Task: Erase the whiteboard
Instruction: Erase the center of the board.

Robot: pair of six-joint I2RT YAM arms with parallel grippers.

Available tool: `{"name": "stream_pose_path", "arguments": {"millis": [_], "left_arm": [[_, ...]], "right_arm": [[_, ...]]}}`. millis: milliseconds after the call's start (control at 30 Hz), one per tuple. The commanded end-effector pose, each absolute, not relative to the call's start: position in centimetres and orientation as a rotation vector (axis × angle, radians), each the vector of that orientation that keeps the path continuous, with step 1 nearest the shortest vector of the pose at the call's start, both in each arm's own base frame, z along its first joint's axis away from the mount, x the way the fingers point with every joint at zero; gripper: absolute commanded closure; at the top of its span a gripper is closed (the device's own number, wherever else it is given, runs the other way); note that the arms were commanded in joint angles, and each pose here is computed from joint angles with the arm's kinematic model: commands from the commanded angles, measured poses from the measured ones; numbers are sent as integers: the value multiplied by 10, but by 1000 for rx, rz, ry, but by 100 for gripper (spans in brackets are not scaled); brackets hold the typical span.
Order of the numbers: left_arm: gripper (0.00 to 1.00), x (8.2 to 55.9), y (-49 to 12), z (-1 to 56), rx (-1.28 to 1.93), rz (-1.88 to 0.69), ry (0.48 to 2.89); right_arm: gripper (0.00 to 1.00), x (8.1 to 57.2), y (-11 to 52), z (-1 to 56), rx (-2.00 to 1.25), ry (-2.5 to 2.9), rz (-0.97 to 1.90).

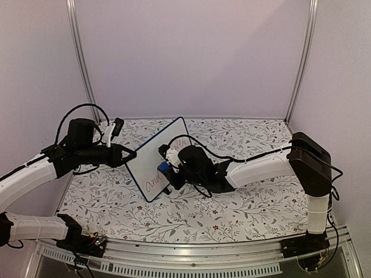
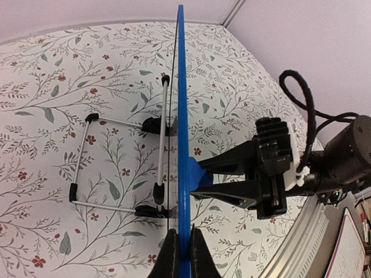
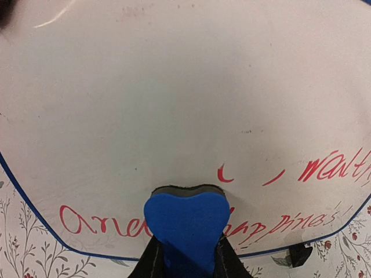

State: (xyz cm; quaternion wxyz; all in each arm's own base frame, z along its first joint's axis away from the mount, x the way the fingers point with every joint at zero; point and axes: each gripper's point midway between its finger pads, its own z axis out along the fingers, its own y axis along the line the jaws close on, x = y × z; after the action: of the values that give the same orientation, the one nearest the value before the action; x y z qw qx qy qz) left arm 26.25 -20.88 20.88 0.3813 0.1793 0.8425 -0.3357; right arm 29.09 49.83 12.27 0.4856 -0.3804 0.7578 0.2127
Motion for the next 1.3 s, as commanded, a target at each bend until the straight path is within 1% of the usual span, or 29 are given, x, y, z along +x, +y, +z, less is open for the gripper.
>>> {"name": "stream_pose_path", "arguments": {"millis": [0, 400, 500, 600, 767, 967, 1100, 1267], "left_arm": [[100, 253, -222, 224, 528, -939, 2083], [100, 254, -221, 221, 524, -933, 2093], [100, 254, -222, 222, 525, -935, 2092], [100, 254, -221, 221, 525, -934, 2091], [100, 253, -221, 223, 524, -936, 2087], [100, 253, -221, 224, 525, -940, 2085], [100, 253, -222, 222, 528, -941, 2089], [100, 253, -222, 222, 527, -942, 2090]], "right_arm": [[84, 296, 490, 101, -899, 1901, 505], [84, 317, 501, 194, -856, 1722, 504], [84, 322, 499, 191, -854, 1729, 494], [84, 326, 496, 170, -859, 1767, 483], [84, 321, 483, 134, -870, 1834, 479], [84, 317, 479, 116, -861, 1875, 500], [85, 319, 486, 128, -861, 1848, 523], [84, 326, 497, 169, -857, 1760, 532]]}}
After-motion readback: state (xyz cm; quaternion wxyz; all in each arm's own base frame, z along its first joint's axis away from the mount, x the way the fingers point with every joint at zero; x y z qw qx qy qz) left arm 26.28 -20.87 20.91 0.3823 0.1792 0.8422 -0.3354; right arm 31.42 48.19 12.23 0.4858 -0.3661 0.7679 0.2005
